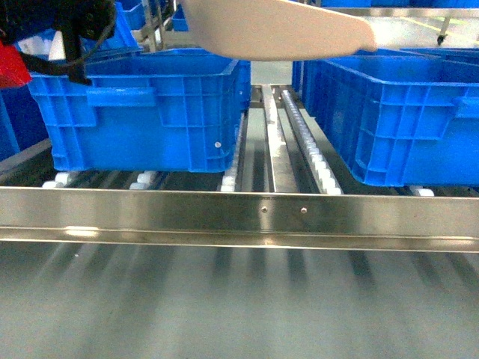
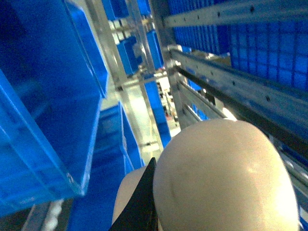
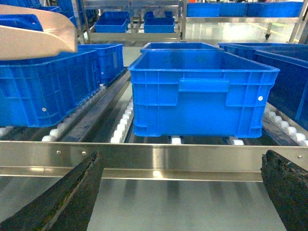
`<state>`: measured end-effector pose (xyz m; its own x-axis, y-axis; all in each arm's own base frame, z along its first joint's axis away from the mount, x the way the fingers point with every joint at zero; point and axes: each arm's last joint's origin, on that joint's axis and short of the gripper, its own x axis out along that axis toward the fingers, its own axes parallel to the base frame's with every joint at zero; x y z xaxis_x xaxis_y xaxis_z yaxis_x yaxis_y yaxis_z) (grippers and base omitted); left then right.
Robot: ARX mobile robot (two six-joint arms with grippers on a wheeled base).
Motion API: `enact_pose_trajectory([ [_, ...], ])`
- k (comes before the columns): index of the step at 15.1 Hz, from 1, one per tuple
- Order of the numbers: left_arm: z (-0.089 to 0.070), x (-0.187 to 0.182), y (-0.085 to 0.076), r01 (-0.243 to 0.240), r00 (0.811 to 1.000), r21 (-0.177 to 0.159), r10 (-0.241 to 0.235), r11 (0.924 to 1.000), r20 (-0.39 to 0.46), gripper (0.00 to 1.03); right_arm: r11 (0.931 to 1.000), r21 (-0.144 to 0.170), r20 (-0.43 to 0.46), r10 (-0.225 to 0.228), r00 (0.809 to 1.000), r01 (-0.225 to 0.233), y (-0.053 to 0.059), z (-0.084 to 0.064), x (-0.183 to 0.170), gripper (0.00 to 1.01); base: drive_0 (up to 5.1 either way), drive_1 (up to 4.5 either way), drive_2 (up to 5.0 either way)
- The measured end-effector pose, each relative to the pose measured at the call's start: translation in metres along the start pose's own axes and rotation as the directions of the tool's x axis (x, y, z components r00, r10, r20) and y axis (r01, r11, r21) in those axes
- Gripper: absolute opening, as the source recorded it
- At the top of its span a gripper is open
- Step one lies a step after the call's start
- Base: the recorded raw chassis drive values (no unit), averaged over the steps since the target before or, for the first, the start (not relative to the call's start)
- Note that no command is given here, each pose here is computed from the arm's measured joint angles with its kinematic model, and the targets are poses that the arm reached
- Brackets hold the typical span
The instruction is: Place part in tray to right shelf
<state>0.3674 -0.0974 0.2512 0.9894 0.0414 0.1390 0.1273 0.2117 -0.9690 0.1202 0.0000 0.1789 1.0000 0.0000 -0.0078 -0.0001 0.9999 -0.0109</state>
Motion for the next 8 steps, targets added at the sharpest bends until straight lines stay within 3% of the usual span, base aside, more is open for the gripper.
enact_pose_trajectory([
  [5,0.031,0.023,-0.013,-0.084,0.984,0.017,0.080,0.9963,0.162,0.17,1.0000,0.000,0.000,0.000,1.000,0.000,0.000,0.000,0.000,0.98,0.0,0.00,0.0],
  [6,0.046,0.032,-0.021,-0.108,0.968,0.036,0.097,0.9935,0.233,0.17,1.0000,0.000,0.000,0.000,1.000,0.000,0.000,0.000,0.000,0.98,0.0,0.00,0.0],
  [7,0.057,0.041,-0.032,-0.126,0.944,0.076,0.096,0.9891,0.317,0.17,1.0000,0.000,0.000,0.000,1.000,0.000,0.000,0.000,0.000,0.98,0.0,0.00,0.0],
  [8,0.064,0.051,-0.044,-0.157,0.914,0.117,0.100,0.9806,0.393,0.17,1.0000,0.000,0.000,0.000,1.000,0.000,0.000,0.000,0.000,0.98,0.0,0.00,0.0],
])
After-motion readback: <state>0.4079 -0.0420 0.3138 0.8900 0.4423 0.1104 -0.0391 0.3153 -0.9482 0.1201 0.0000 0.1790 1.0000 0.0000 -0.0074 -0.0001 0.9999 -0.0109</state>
